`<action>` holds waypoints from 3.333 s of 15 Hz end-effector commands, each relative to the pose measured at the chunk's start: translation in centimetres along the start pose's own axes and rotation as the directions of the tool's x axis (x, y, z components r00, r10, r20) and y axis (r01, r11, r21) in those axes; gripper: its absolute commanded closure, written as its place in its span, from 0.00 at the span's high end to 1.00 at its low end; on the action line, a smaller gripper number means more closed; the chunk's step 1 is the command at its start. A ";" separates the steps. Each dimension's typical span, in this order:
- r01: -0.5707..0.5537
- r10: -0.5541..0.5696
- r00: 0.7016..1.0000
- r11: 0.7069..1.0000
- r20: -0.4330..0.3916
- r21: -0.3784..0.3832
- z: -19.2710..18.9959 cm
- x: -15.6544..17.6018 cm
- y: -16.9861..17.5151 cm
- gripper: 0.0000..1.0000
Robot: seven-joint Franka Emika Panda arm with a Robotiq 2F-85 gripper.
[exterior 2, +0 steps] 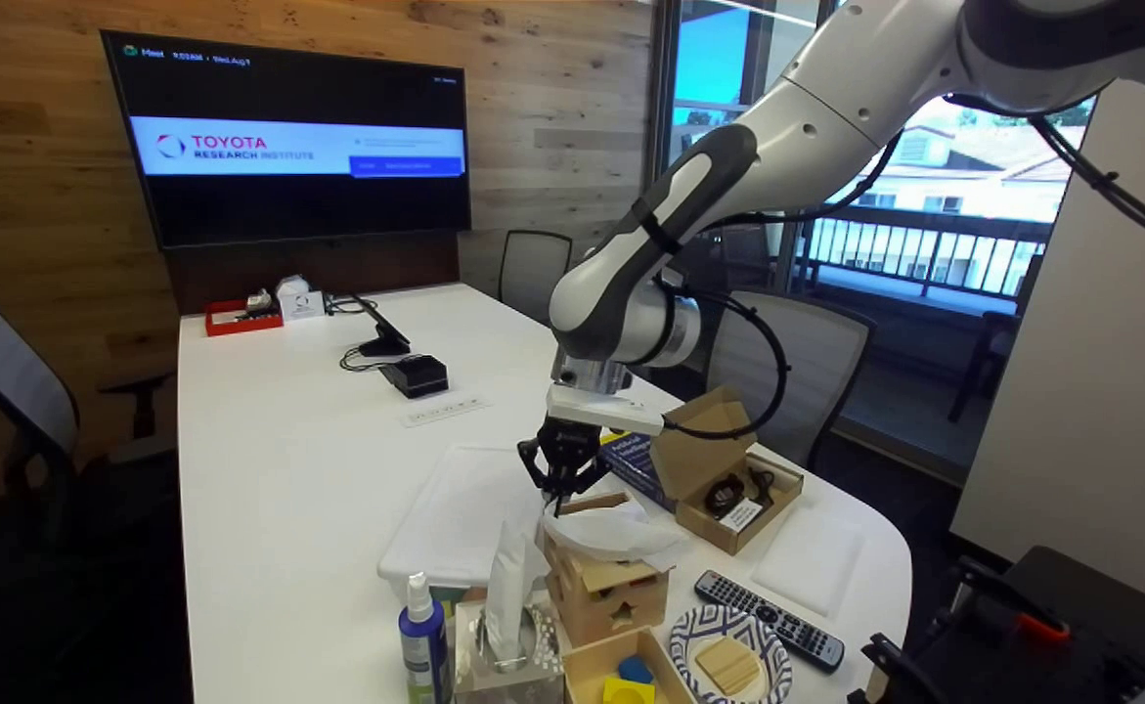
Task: Use the napkin to wipe the shape sorter
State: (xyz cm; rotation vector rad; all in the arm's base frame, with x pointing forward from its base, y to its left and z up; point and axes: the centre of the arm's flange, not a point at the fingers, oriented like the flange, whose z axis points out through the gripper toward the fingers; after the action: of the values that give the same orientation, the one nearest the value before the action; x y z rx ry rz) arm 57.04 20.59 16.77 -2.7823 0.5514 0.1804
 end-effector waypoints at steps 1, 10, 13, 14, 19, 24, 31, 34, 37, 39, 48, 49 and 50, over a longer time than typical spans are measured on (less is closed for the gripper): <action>-0.066 0.071 0.985 0.997 0.157 -0.036 1.1 0.1 0.6 0.00; -0.422 0.451 0.892 0.855 0.030 -0.303 2.6 1.2 4.1 0.00; -0.512 0.520 0.850 0.775 -0.086 -0.370 1.8 1.5 4.0 0.00; -0.540 0.537 0.834 0.747 -0.126 -0.387 1.5 1.5 3.9 0.00; -0.607 0.542 0.791 0.639 -0.284 -0.472 1.0 2.8 2.0 0.00; -0.599 0.468 0.800 0.624 -0.375 -0.501 2.1 5.0 0.5 0.00; -0.514 0.398 0.849 0.774 -0.347 -0.371 4.1 6.8 0.1 0.00; -0.471 0.365 0.866 0.824 -0.341 -0.315 4.3 7.0 -0.4 0.00; -0.428 0.342 0.889 0.858 -0.305 -0.283 4.3 6.9 -0.7 0.00; -0.397 0.326 0.904 0.881 -0.277 -0.257 4.2 6.8 -0.8 0.00; -0.367 0.349 0.929 0.912 -0.121 -0.184 4.2 5.8 -0.3 0.00; -0.394 0.377 0.918 0.899 -0.119 -0.192 4.2 5.6 -0.2 0.00; -0.423 0.404 0.906 0.883 -0.126 -0.205 4.1 5.4 0.0 0.00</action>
State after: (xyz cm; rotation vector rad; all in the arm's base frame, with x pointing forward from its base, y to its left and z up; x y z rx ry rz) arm 63.68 20.42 11.59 -2.8741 1.1456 0.1579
